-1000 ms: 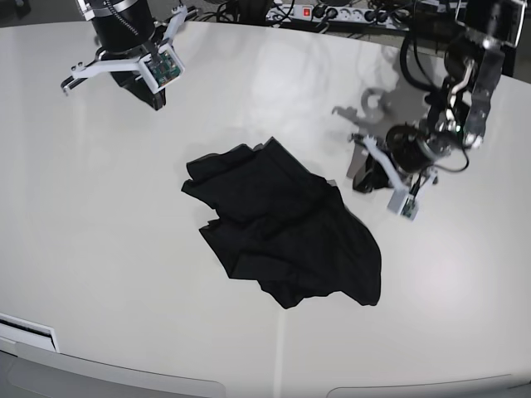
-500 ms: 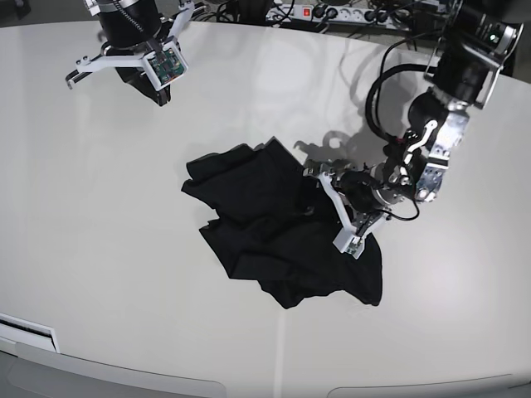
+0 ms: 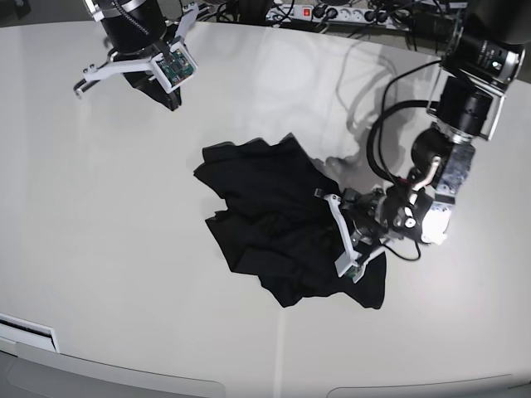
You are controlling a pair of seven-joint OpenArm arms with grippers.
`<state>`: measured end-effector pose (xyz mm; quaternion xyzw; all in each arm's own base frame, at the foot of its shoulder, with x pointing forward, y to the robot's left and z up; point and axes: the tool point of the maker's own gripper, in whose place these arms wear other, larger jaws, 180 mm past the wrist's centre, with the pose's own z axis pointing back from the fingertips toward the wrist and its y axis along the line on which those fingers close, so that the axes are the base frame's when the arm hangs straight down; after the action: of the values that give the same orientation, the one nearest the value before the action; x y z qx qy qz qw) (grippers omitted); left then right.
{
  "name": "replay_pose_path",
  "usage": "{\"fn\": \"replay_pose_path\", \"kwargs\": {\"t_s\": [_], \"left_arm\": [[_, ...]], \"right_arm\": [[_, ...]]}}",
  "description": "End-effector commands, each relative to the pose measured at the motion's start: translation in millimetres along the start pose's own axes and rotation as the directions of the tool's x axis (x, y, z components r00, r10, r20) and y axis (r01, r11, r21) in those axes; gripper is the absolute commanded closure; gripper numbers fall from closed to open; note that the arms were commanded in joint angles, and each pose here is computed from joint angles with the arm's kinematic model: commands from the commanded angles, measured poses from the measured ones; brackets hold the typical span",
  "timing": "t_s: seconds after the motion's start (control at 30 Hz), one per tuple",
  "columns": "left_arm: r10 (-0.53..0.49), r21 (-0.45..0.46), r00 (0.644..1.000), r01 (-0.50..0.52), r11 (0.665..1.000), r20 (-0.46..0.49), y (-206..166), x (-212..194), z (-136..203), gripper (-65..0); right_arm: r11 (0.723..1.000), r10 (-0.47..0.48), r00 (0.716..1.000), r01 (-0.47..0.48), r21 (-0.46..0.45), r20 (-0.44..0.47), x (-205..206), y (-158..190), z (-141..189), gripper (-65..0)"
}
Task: Layout the t-shirt on the table in an organized manner, then fold the t-shirt properly
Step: 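Grasp the black t-shirt with the right gripper beside the left gripper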
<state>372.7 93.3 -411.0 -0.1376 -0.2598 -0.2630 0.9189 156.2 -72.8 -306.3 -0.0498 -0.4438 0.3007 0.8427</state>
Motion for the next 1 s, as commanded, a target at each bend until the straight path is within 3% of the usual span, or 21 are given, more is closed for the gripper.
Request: {"fn": "replay_pose_path", "kwargs": {"t_s": [0.0,0.03,0.2,0.3,0.47,0.6,0.73,0.87,0.97], "left_arm": [[-0.038,-0.022,0.997,0.04,0.999,0.07,-3.0,30.0,14.5,0.0],[-0.066,-0.045,0.996,0.069,0.997,0.068,-8.3,32.0,20.5,0.0],[-0.12,-0.098,0.991,0.126,0.987,0.063,-15.0,27.6,31.8,0.0],[-0.114,-0.094,0.993,0.115,0.989,0.02,-11.2,9.8,30.3,0.0],[-0.127,-0.056,0.991,0.124,0.991,-0.045,-0.2,-18.3,28.8,0.0],[-0.139,-0.037,0.986,0.137,0.99,-0.088,1.7,-36.4,25.4,0.0],[-0.132,-0.049,0.985,0.127,0.991,-0.114,-3.7,-52.1,22.0,0.0],[-0.128,-0.055,0.984,0.122,0.991,-0.124,-6.1,-58.3,20.8,0.0],[-0.132,-0.05,0.983,0.126,0.991,-0.128,-5.1,-59.3,20.8,0.0]], "right_arm": [[1.0,-0.003,0.999,0.003,-0.002,0.05,12.2,-3.0,0.9,0.0],[1.0,-0.006,0.998,0.006,0.009,0.067,16.8,-2.7,-1.1,0.0],[0.997,-0.07,0.981,0.062,0.048,0.184,47.6,-6.6,-10.1,-27.2],[0.993,-0.086,0.973,0.067,0.095,0.213,56.6,-3.7,-21.4,-34.3],[0.982,-0.119,0.976,0.089,0.169,0.18,46.5,3.7,-57.4,-34.8],[0.956,-0.16,0.978,0.119,0.268,0.135,33.8,18.6,-91.5,-34.8],[0.919,-0.243,0.964,0.191,0.345,0.112,41.2,31.2,-119.2,-34.7],[0.865,-0.31,0.945,0.235,0.444,0.102,56.4,52.0,-132.3,-34.7],[0.855,-0.334,0.94,0.268,0.444,0.076,59.3,57.8,-144.6,-34.7]]}}
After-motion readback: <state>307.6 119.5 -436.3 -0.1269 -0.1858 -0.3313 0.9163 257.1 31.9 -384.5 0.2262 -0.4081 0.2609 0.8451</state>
